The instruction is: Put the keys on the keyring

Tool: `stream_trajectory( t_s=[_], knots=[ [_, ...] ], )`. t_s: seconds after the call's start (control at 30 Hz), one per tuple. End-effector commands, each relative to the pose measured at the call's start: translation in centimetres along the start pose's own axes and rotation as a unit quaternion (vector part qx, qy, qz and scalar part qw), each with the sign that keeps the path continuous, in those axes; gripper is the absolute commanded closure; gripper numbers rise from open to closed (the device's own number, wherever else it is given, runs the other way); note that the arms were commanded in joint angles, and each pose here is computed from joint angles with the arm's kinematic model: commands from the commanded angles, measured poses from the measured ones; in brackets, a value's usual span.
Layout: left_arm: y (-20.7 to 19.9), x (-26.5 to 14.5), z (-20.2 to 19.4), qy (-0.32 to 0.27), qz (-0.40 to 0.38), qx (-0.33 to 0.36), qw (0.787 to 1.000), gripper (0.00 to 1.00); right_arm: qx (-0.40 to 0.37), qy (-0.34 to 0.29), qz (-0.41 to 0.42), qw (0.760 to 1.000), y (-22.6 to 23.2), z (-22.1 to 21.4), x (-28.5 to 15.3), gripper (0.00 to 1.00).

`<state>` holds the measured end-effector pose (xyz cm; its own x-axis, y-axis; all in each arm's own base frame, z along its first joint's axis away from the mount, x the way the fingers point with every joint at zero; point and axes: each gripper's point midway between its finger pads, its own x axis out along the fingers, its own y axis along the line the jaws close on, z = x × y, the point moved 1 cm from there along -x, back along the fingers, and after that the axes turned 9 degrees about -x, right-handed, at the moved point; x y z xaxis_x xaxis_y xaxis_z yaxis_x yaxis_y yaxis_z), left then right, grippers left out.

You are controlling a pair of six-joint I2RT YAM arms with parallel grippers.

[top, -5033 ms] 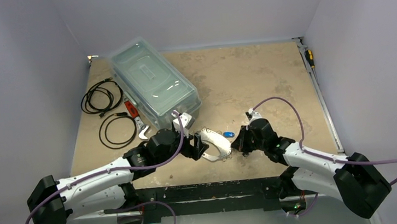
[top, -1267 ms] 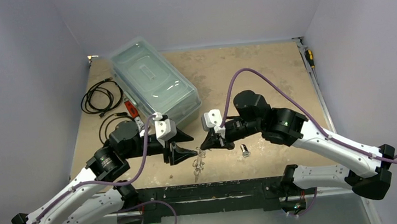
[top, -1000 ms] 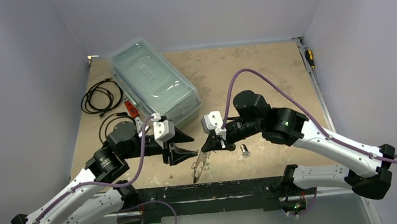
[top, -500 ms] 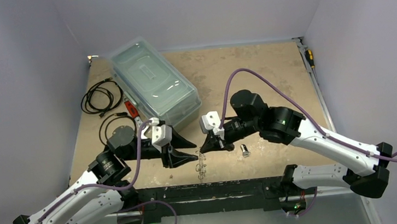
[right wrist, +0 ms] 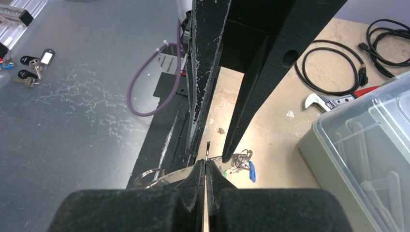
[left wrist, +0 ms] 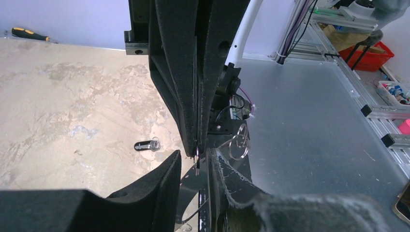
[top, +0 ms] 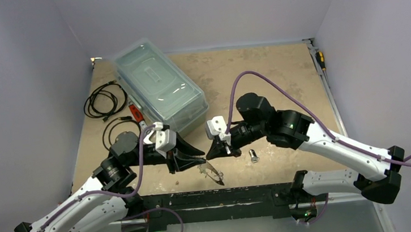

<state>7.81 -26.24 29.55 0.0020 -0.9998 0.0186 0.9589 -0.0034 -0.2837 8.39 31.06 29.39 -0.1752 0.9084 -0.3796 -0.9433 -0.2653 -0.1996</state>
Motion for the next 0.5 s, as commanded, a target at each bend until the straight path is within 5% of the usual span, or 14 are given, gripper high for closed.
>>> stream_trajectory(
  t_s=[0.0,0.47],
  knots=[
    [-0.22,0.13,0.59,-0.011,-0.010,0.008,1.000,0.75,-0.040,-0.039,-0.007,0.998,-0.43,3.10,-0.78,1.00],
    [0.29,0.33,0.18,0.000,0.000,-0.002,1.000,0.78,-0.044,-0.043,-0.021,0.998,-0.77,3.49,-1.11,1.00]
  ],
)
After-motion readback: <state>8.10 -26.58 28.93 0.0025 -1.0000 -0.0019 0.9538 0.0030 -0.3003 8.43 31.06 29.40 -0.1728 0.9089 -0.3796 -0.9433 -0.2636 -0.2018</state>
